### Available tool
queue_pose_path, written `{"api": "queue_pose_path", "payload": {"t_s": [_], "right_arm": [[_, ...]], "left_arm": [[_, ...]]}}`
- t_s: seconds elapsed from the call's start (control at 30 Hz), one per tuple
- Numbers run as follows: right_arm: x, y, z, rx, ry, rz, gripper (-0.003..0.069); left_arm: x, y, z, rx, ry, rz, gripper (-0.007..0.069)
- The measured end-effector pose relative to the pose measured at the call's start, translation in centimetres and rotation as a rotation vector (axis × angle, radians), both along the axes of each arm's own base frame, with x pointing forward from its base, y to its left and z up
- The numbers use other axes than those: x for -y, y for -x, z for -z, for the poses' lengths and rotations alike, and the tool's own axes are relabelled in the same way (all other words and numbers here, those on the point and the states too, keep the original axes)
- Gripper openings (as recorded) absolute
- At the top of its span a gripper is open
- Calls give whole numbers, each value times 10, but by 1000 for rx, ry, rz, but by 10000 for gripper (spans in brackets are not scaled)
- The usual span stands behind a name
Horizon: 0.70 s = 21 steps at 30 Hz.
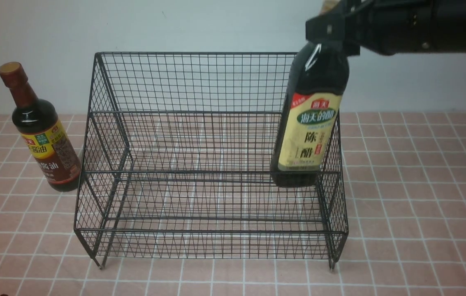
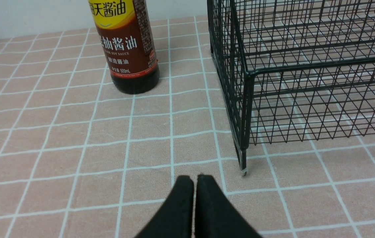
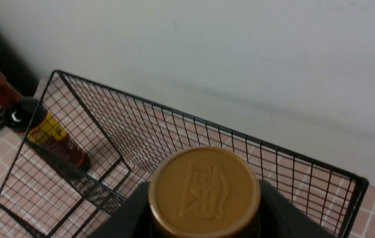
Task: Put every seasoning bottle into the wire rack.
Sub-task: Use the right arm to put the condiment bottle back on the shelf
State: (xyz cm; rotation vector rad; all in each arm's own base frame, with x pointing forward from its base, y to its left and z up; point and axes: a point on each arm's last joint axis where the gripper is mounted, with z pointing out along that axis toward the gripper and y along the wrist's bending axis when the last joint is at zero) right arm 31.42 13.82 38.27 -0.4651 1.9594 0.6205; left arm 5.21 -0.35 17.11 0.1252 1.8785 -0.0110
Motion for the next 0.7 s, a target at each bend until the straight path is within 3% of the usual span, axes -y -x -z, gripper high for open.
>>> {"api": "queue_pose_path", "payload": {"t_s": [0.27,0.7], "right_arm": [[-7,-2,20,-108,52,-82,333],[-10,-7,34,-160,82,-110,333]], "left_arm": [[0,0,0,0,0,0,-7],[0,0,0,0,0,0,-7]]}}
